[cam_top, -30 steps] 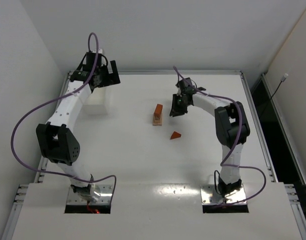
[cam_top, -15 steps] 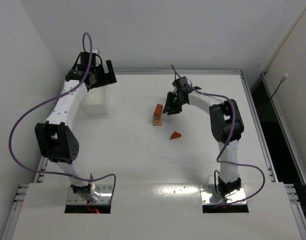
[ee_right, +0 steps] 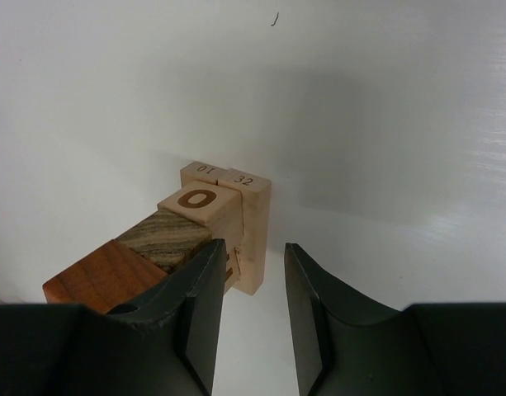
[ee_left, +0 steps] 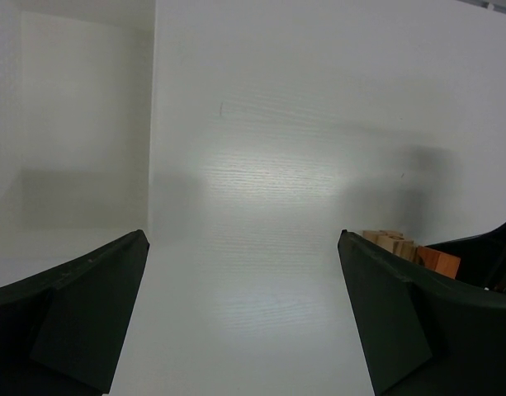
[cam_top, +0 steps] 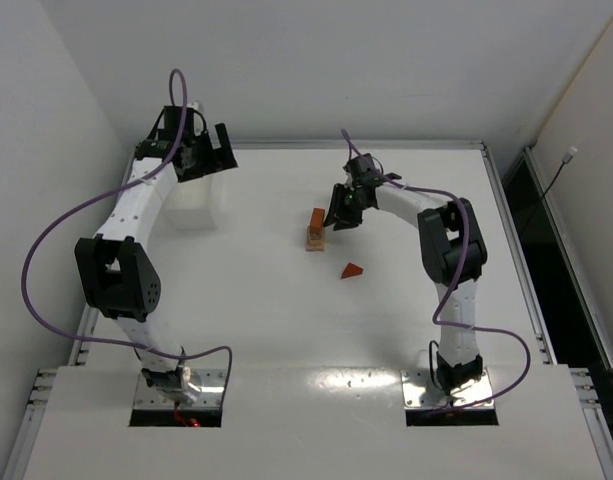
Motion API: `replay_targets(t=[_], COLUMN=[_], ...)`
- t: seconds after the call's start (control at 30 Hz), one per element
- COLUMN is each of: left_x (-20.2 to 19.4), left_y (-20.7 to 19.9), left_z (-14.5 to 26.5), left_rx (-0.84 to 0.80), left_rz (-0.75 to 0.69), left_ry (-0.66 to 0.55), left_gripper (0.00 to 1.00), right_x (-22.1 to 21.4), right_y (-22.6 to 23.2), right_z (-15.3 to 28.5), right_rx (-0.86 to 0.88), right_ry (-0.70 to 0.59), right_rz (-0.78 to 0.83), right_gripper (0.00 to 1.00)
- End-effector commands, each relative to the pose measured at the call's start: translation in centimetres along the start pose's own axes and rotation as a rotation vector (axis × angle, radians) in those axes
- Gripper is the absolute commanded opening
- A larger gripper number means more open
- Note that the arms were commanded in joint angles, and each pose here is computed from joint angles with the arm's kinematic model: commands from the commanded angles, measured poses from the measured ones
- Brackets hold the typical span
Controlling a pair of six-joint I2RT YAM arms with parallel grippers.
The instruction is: Build the wood block tower
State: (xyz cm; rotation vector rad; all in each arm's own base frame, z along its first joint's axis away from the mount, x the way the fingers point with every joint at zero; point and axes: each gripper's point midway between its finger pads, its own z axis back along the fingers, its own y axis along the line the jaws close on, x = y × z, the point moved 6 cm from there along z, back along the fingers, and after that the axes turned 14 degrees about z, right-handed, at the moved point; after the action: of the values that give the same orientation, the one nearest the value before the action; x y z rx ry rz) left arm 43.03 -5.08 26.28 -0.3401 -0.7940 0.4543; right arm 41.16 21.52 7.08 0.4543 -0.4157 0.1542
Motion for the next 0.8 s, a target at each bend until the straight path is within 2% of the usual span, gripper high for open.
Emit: replay_targets(t=[0.0,0.4,0.6,0.77], left_x=[1.4,1.3,1.4,1.2], left_y=[-0.6,-0.7,-0.9,-0.7], left_z=[0.5,0.1,-0.1,-0.3], left_rx=[-0.035,-0.043,-0.051,-0.049], left_rz=[0.018,0.018,0.027,0.037], left_ry=[-0.035,-0.03,-0.025,-0.022], left_gripper=[1.0,1.0,1.0,1.0], right_x=[2.4,2.3,2.1,2.0], right_y=[1.5,1.5,1.2,0.4], right_z=[0.8,0.5,0.9,1.7], right_rx=[0.044,0.053,0.02,-0.025], right_ry=[-0.076,-0.073,-0.076,-0.095], right_rz=[0.02,0.02,0.017,0.016], right_gripper=[0.32,0.35,0.46,0.46])
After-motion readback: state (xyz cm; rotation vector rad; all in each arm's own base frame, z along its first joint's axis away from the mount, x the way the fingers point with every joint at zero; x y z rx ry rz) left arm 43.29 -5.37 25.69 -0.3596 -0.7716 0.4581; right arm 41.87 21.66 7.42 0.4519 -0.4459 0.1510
